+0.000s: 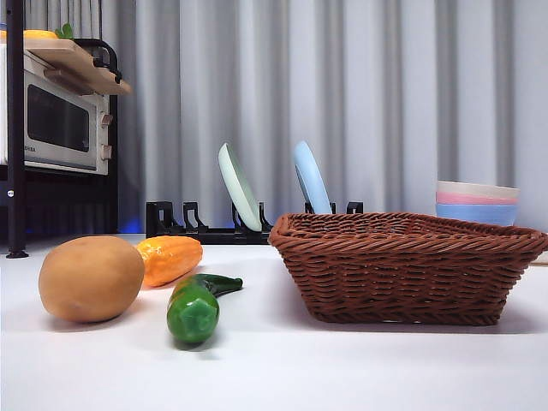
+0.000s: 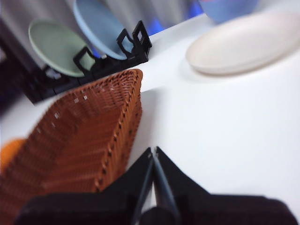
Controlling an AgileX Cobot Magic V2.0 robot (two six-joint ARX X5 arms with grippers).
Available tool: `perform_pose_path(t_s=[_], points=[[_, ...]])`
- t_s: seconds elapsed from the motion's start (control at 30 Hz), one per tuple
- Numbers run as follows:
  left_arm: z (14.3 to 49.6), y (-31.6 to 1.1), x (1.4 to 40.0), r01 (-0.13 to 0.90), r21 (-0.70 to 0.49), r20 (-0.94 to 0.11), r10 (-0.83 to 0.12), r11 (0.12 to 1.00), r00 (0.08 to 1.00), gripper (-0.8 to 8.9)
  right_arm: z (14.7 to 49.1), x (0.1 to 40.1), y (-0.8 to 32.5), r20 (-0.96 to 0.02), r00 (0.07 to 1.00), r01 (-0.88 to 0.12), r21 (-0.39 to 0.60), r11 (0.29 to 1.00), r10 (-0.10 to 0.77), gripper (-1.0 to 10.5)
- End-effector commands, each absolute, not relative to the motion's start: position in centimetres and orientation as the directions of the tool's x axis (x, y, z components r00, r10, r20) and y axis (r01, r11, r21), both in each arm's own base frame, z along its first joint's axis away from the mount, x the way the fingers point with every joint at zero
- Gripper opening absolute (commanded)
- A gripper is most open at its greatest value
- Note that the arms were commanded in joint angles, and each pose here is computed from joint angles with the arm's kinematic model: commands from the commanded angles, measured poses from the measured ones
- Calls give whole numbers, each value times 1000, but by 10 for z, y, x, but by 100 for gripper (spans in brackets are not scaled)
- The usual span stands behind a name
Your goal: Pick up the basket,pick up the corn from the table,pick up the potato from the table,pick up the cucumber from the table,put all items into the basket
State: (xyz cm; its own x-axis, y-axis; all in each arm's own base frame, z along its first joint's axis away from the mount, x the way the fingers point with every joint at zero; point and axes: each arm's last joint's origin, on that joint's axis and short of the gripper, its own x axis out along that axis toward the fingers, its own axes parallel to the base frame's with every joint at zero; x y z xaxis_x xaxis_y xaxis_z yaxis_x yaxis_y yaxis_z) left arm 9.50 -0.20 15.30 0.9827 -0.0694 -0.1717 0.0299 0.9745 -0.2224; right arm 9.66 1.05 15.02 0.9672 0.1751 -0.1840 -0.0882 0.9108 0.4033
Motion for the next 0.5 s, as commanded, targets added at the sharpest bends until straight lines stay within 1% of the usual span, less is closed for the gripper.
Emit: perform_pose_path(t_s=[0.03,0.2,0.37,0.5], points=[[152,-3,96,68,-279,-154,-115,958,981,-6,147,97,11,-200,963,-43,551,834,182,1],[174,-4,92,98,-279,-105,-132,955,986,-7,163,97,11,-97,979,-102,539,836,182,-12],[213,-4,90,108,-270,-67,-131,957,989,-7,188,98,11,-92,980,-112,489,865,179,-11],[246,-4,98,107,-268,-100,-138,957,985,-7,214,107,11,-121,976,-116,422,899,183,-11]])
